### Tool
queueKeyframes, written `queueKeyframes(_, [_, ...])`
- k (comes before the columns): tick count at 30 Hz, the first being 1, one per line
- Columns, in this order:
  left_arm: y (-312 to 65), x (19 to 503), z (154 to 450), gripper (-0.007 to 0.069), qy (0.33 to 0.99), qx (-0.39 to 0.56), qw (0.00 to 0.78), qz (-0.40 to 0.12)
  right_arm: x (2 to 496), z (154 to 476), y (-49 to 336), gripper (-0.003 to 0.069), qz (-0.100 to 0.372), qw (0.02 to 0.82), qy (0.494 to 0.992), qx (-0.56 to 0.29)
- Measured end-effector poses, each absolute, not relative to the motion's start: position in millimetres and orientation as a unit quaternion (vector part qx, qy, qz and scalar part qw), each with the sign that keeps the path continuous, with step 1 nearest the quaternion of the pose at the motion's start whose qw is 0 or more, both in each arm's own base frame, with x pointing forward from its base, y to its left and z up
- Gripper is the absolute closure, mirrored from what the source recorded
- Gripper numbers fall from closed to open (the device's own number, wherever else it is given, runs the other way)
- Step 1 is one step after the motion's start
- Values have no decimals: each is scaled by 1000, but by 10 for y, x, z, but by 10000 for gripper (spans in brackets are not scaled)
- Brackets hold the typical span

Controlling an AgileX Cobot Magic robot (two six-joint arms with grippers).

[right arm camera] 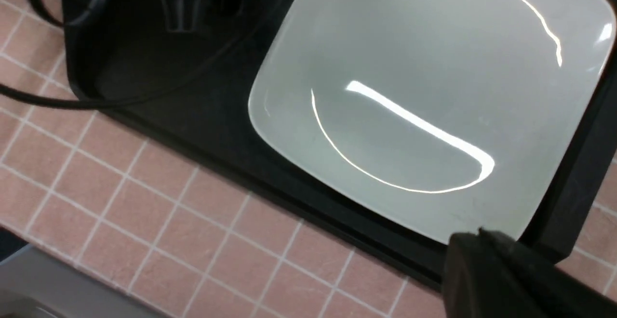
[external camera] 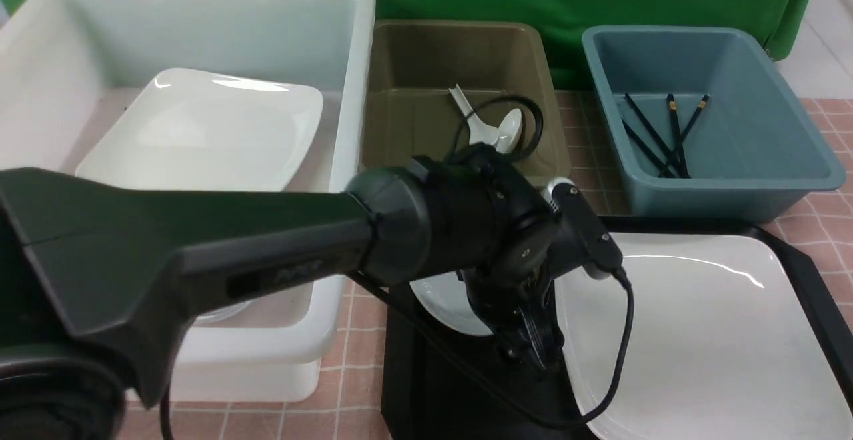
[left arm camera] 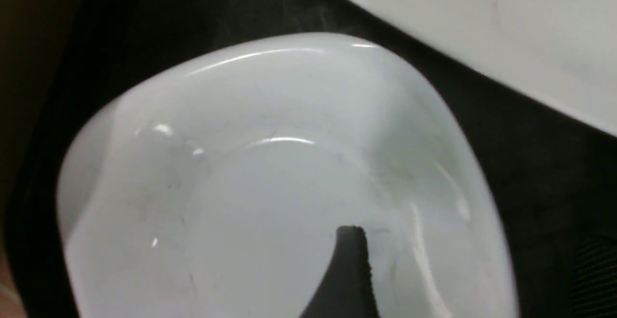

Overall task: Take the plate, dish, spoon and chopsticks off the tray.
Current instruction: Use the left arm to grab a small plate from the dinner plate, then use the left arm to put the small plate into the large storage box on the left

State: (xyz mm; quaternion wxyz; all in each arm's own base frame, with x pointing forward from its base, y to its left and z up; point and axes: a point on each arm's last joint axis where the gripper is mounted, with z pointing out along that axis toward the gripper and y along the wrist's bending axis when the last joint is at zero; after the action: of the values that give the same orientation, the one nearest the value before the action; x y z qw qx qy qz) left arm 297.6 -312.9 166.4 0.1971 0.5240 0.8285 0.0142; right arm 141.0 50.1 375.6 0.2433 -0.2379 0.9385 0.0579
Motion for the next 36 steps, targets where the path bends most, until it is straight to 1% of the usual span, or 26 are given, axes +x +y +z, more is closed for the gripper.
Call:
queueKeyframes(3, [-3108, 3030, 1590, 97, 832, 519, 197, 15, 1406, 3757, 512, 629, 65, 243, 938, -238])
queueKeyframes(5, [-3078, 3081, 1570, 160, 840, 504, 199, 10, 1402, 3759, 525, 629, 71, 243, 937, -241])
queueKeyframes(6, [-3078, 3083, 1570, 167, 842, 501, 200, 8, 1402, 3759, 526, 629, 72, 243, 937, -241])
queueKeyframes(7, [-3049, 3111, 1563, 250, 849, 489, 198, 5, 1399, 3760, 533, 629, 75, 243, 935, -246])
queueKeyframes(8, [-3050, 3110, 1563, 261, 850, 489, 198, 4, 1399, 3760, 533, 629, 75, 243, 935, -246])
queueKeyframes(9, [-3031, 3128, 1559, 348, 855, 481, 195, 1, 1398, 3761, 540, 629, 77, 244, 934, -251])
queueKeyframes(10, [-3025, 3133, 1561, 417, 856, 479, 193, -1, 1397, 3762, 543, 629, 79, 244, 933, -253])
queueKeyframes(12, [-3038, 3143, 1607, 503, 852, 483, 201, 0, 1395, 3767, 547, 629, 82, 245, 932, -253])
queueKeyframes(14, [-3040, 3144, 1676, 528, 853, 481, 202, -1, 1395, 3792, 549, 629, 82, 249, 931, -254])
queueKeyframes(16, [-3050, 3133, 1725, 529, 858, 473, 198, -11, 1395, 3835, 549, 629, 83, 257, 929, -254])
queueKeyframes(19, [-3051, 3078, 1956, 546, 874, 450, 179, -36, 1378, 4034, 561, 629, 92, 290, 918, -255])
queueKeyframes(20, [-3053, 3074, 1976, 551, 875, 448, 179, -39, 1376, 4048, 563, 629, 94, 293, 917, -255])
queueKeyframes(21, [-3059, 3052, 2153, 582, 879, 439, 181, -53, 1359, 4151, 575, 629, 103, 309, 910, -257])
queueKeyframes(23, [-3046, 3022, 2464, 603, 880, 431, 191, -66, 1341, 4286, 602, 629, 117, 331, 897, -268])
queueKeyframes(24, [-3019, 3016, 2661, 609, 878, 427, 206, -71, 1336, 4362, 623, 629, 127, 342, 890, -276])
queueKeyframes(26, [-2905, 3008, 3150, 616, 871, 414, 251, -84, 1356, 4517, 690, 629, 154, 361, 871, -295])
queueKeyframes(27, [-2890, 3007, 3196, 616, 870, 413, 256, -86, 1349, 4536, 695, 629, 157, 364, 869, -297])
queueKeyframes(28, [-2757, 3004, 3504, 616, 866, 399, 287, -92, 1399, 4624, 758, 629, 180, 371, 857, -311])
queueKeyframes(31, [-2350, 3021, 4028, 616, 864, 357, 344, -92, 1528, 4796, 898, 629, 229, 381, 830, -337])
queueKeyframes(32, [-2219, 3032, 4125, 617, 866, 343, 354, -88, 1583, 4833, 935, 629, 240, 382, 825, -341])
queueKeyframes(33, [-2014, 3053, 4225, 617, 872, 322, 360, -79, 1703, 4862, 996, 629, 255, 378, 821, -344])
queueKeyframes(36, [-1514, 3139, 4311, 617, 896, 265, 352, -48, 1908, 4934, 1168, 629, 274, 373, 809, -362])
